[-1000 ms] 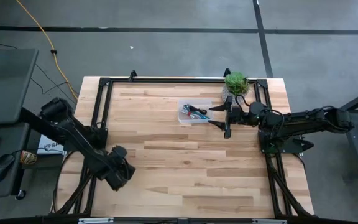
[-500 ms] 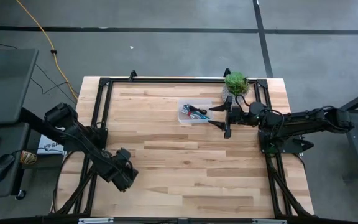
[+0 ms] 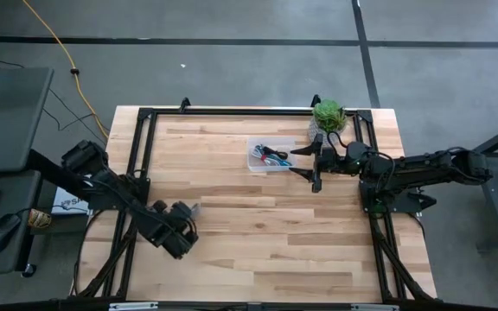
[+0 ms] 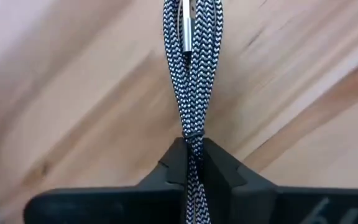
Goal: Pick and place USB-C Cables
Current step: Put the black and white charger cable into the transparent bin
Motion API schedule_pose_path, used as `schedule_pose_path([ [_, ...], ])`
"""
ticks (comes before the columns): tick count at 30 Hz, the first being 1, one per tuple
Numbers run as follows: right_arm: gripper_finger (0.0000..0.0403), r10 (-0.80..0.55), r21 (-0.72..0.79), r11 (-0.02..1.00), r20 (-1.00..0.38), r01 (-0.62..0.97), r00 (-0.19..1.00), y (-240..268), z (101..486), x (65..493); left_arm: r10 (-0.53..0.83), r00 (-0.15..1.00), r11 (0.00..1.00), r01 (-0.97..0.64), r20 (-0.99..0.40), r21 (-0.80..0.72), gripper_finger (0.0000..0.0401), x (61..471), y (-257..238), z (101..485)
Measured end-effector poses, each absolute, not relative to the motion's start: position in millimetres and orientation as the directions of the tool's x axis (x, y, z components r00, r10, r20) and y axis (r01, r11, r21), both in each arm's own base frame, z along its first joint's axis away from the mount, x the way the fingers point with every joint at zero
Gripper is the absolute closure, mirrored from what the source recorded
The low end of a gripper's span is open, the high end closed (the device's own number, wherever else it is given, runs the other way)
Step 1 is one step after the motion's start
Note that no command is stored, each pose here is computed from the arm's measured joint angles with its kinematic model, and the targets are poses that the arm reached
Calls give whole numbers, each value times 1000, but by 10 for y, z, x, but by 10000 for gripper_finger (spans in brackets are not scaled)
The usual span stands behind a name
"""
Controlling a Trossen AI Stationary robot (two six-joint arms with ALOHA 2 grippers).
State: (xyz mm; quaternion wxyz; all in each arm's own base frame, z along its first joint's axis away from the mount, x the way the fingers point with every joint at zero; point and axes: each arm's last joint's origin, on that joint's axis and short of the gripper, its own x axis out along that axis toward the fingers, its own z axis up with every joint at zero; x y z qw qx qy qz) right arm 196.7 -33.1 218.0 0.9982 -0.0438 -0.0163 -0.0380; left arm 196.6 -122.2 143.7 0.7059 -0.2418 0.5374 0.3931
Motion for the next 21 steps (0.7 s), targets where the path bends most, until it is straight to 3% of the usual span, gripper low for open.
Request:
schedule_pose_path([
  [7, 152, -74, -82, 994, 36, 77, 997, -331, 2180, 1967, 362, 397, 726, -688, -844, -12, 398, 2188, -1110, 2039],
  [15, 152, -66, -92, 993, 30, 68, 997, -329, 2175, 1967, 539, 685, 823, -552, -490, 133, 400, 2445, -552, 2623],
  [21, 152, -58, -113, 992, 29, 61, 998, -327, 2173, 1967, 348, 913, 936, -353, -214, 16, 401, 2567, 159, 2557],
])
